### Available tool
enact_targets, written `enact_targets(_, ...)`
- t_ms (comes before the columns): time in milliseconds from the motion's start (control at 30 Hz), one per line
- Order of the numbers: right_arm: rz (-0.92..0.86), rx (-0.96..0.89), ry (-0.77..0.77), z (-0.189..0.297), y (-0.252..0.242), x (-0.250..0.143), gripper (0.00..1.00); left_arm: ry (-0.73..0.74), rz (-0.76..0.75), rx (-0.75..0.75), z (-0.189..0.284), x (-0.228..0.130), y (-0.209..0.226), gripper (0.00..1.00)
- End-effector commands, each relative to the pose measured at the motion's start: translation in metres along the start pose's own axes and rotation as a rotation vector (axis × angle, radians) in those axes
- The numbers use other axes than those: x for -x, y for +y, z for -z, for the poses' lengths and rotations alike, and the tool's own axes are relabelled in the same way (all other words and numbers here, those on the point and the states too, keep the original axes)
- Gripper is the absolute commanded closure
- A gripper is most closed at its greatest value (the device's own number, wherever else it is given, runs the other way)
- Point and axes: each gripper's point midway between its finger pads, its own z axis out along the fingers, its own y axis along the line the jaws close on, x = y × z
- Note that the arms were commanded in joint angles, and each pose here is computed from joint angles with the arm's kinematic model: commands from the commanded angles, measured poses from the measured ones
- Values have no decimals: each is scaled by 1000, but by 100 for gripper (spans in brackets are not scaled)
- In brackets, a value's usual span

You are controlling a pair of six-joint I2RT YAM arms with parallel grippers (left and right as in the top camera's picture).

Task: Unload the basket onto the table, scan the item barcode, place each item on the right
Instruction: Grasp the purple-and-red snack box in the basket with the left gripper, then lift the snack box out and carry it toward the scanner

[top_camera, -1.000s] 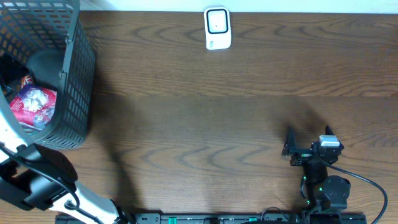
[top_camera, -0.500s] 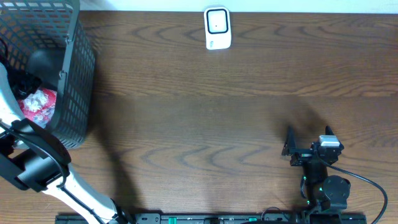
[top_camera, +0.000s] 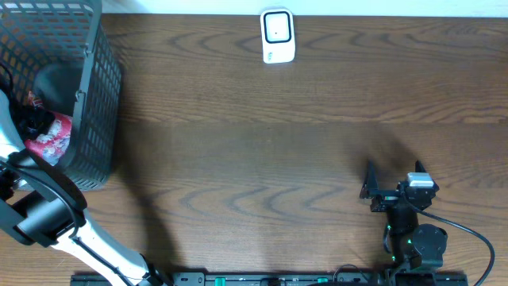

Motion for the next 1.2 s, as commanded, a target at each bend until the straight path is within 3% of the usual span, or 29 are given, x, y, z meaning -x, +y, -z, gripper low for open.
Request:
enact_targets(0,-14,2,-1,0,0,-1,1,45,-57,-24,-17,-8,-8,2)
enact_targets(233,-14,2,-1,0,0,-1,1,70,-81,-42,-37,-18,-14,1)
enact_targets(300,-14,2,-1,0,0,-1,1,75,-83,-39,-42,-21,-14,7)
enact_targets(333,-14,2,-1,0,0,-1,1,77,-83,-38,-45,-22,-14,14)
enact_targets(400,-14,2,-1,0,0,-1,1,76,-83,-38,-47,-22,-14,42)
enact_targets(567,-14,2,-1,0,0,-1,1,64,-79,-44,-44,-19,-15,88)
enact_targets(600,-14,2,-1,0,0,-1,1,61,-78,-46,-43,-18,-15,92)
enact_targets(767,-14,2,-1,0,0,-1,1,14,-66,-73,-17,-12,-11,93)
enact_targets(933,-14,2,-1,0,0,-1,1,-117,8,-158,38,0,-3,93)
enact_targets(1000,-14,2,-1,0,0,-1,1,-173,42,-244,67,4,-5,92)
enact_targets(1167,-14,2,-1,0,0,-1,1,-385,36,-651,184,6,-23,93)
